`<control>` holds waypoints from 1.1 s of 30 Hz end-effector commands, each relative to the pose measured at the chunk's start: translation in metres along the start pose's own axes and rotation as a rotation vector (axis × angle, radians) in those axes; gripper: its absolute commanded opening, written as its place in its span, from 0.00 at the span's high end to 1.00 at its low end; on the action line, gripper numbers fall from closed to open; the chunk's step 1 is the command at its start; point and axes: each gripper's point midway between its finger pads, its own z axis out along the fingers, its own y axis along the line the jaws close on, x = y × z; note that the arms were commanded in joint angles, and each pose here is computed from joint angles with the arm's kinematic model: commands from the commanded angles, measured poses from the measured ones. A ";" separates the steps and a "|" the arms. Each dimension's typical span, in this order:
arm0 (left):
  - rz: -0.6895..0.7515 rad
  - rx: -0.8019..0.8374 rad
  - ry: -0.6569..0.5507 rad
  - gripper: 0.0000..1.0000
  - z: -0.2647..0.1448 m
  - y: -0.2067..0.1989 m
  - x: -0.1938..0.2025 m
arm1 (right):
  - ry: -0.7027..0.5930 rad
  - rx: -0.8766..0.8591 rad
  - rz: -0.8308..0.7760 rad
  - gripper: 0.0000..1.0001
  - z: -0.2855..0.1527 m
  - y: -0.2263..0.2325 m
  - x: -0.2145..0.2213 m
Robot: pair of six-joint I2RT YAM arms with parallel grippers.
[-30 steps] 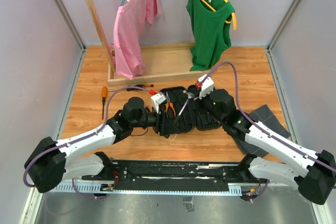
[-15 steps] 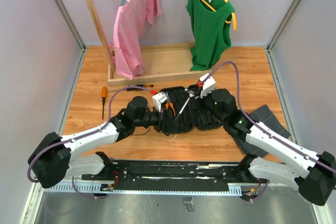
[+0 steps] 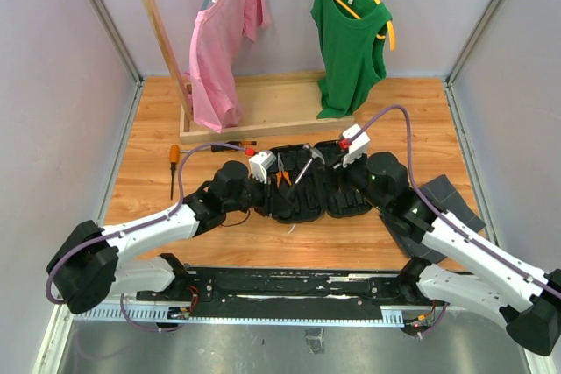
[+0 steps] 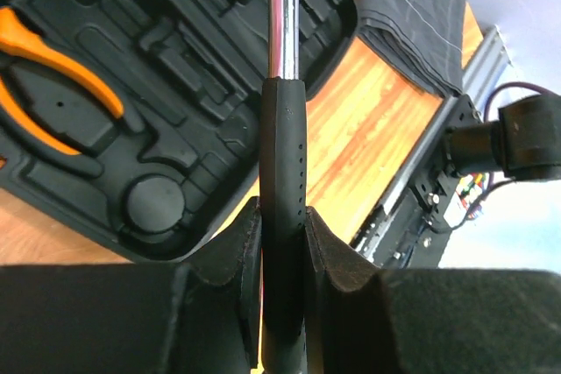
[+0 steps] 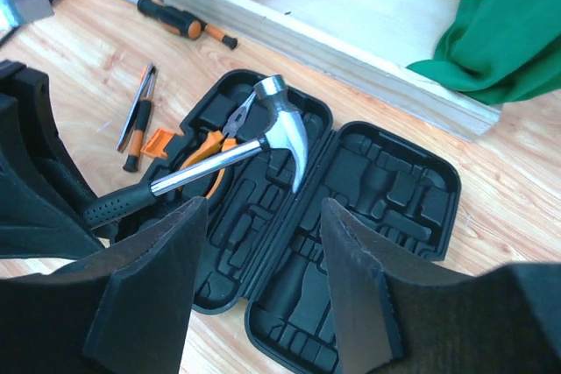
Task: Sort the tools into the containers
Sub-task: Pick up the hammer at the center of the board.
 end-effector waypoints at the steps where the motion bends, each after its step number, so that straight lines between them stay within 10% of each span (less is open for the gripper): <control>1: 0.055 -0.029 -0.153 1.00 -0.004 -0.009 -0.044 | -0.035 0.108 0.143 0.43 -0.012 -0.017 -0.007; 23: 0.043 -0.216 -0.345 1.00 -0.003 0.012 -0.085 | -0.088 0.119 0.903 0.39 0.022 0.020 -0.020; 33: 0.031 -0.234 -0.342 1.00 -0.002 0.019 -0.075 | 0.109 0.299 1.070 0.39 0.033 0.020 0.037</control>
